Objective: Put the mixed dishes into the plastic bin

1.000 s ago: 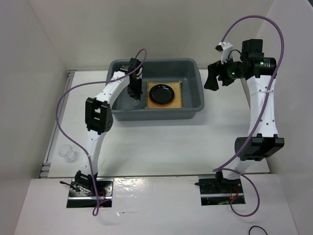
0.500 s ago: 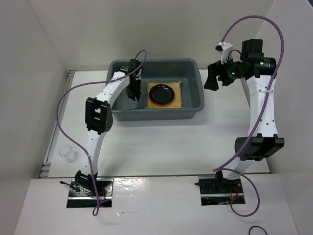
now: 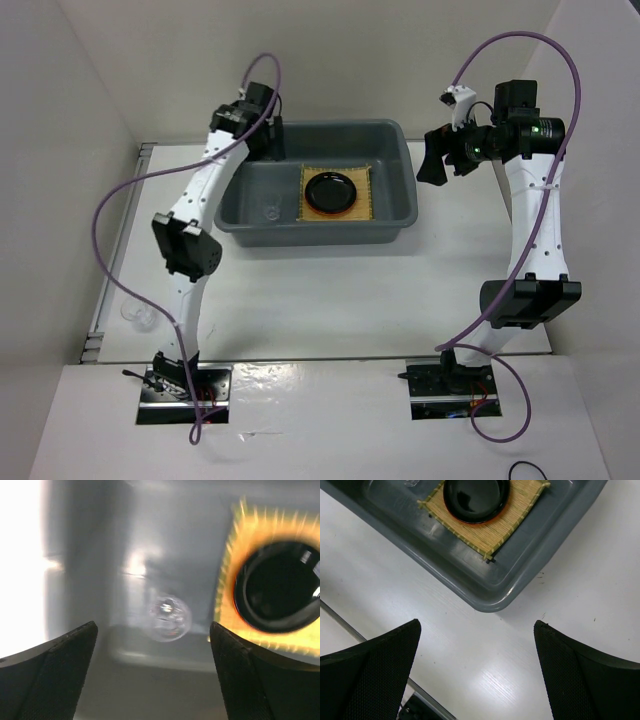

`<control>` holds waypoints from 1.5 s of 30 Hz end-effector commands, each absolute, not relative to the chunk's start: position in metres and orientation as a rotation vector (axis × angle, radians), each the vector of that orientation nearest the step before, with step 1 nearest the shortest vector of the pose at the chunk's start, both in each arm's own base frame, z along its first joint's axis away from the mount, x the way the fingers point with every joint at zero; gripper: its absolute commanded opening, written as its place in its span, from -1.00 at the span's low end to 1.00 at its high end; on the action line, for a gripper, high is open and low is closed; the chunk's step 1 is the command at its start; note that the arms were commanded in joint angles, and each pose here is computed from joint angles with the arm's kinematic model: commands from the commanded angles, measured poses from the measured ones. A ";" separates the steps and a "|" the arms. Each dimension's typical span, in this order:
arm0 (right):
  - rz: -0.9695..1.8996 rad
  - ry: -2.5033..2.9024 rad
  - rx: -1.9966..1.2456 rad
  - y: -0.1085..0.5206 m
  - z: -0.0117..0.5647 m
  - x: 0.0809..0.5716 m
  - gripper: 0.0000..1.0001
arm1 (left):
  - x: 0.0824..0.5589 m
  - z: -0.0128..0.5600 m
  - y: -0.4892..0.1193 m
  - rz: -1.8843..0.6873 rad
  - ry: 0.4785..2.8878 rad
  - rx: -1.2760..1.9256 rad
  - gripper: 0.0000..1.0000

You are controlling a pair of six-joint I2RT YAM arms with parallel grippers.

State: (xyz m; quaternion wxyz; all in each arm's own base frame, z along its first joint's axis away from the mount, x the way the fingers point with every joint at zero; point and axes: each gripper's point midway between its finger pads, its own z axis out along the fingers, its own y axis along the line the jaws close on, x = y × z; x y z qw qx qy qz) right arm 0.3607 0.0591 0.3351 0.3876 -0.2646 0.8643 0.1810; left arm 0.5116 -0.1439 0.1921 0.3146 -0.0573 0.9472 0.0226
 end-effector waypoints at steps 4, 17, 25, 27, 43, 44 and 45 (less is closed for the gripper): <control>0.452 2.146 -0.691 0.061 0.350 0.348 0.96 | 0.433 0.285 0.006 0.496 2.223 -0.737 1.00; 0.499 2.172 -0.702 0.066 0.338 0.359 0.96 | 0.246 0.133 0.104 0.752 2.154 -1.612 1.00; 0.508 2.189 -0.699 0.066 0.332 0.363 0.96 | 0.221 0.091 0.115 0.679 2.227 -1.738 1.00; 0.508 2.189 -0.699 0.066 0.332 0.363 0.96 | 0.223 0.082 0.118 0.629 2.236 -1.749 1.00; 0.507 2.210 -0.694 0.064 0.325 0.367 0.96 | 0.285 0.106 0.141 0.415 2.205 -1.716 -1.00; 0.498 2.198 -0.705 0.064 0.328 0.368 0.96 | 0.300 0.120 0.143 0.352 2.173 -1.682 -1.00; 0.498 2.198 -0.705 0.064 0.328 0.368 0.96 | 0.320 0.149 0.147 0.282 2.101 -1.648 -1.00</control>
